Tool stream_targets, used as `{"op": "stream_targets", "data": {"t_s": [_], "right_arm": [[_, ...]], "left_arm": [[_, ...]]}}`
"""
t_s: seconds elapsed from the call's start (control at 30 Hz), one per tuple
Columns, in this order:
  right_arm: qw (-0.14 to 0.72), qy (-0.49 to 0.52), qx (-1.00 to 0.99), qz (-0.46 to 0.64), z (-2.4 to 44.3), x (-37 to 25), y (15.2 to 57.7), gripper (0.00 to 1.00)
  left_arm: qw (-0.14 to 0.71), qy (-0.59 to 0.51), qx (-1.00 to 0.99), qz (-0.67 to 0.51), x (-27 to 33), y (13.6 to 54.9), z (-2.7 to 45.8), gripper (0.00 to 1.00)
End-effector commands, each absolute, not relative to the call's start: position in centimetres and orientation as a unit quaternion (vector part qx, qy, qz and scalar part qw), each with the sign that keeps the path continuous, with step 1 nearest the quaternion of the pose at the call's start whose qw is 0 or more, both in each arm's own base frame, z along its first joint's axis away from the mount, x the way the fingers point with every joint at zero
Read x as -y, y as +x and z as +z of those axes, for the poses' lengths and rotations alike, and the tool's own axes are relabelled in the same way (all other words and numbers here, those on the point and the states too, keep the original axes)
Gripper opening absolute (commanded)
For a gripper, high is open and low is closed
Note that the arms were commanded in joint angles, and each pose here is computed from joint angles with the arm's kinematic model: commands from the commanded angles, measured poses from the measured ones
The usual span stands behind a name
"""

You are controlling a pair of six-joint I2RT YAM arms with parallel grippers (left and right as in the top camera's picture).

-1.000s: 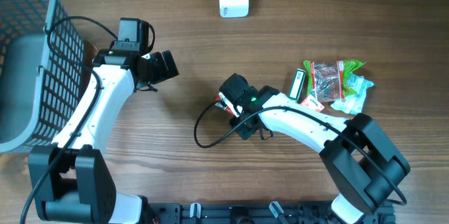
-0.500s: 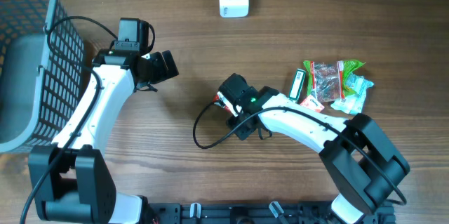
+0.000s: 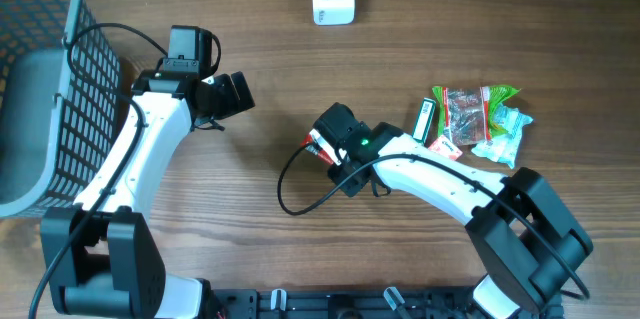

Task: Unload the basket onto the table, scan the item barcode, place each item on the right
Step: 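Close the right gripper on the stick snack's end and lift it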

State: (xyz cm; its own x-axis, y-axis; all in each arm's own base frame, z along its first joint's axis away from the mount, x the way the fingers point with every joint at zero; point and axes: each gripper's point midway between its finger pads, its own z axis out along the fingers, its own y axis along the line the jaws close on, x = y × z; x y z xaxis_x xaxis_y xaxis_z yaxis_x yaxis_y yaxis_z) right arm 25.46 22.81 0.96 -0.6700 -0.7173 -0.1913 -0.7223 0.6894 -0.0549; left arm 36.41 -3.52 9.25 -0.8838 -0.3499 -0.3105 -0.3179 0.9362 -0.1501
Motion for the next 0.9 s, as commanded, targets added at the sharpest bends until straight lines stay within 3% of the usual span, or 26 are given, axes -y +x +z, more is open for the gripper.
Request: {"op": "stream_targets", "data": {"t_s": [0.0, 0.63, 0.87], "right_arm": [[0.112, -0.402, -0.909, 0.001, 2.1, -22.7, 25.9, 0.41], [0.095, -0.402, -0.91, 0.021, 0.4, -22.8, 24.8, 0.35], [0.08, -0.4, -0.913, -0.013, -1.6, -20.7, 24.0, 0.26]], "left_arm": [[0.167, -0.171, -0.97, -0.046, 3.4, 36.5, 9.1, 1.0], [0.167, -0.171, -0.97, -0.046, 3.4, 36.5, 9.1, 1.0], [0.167, -0.171, -0.97, -0.046, 3.4, 36.5, 9.1, 1.0]]}}
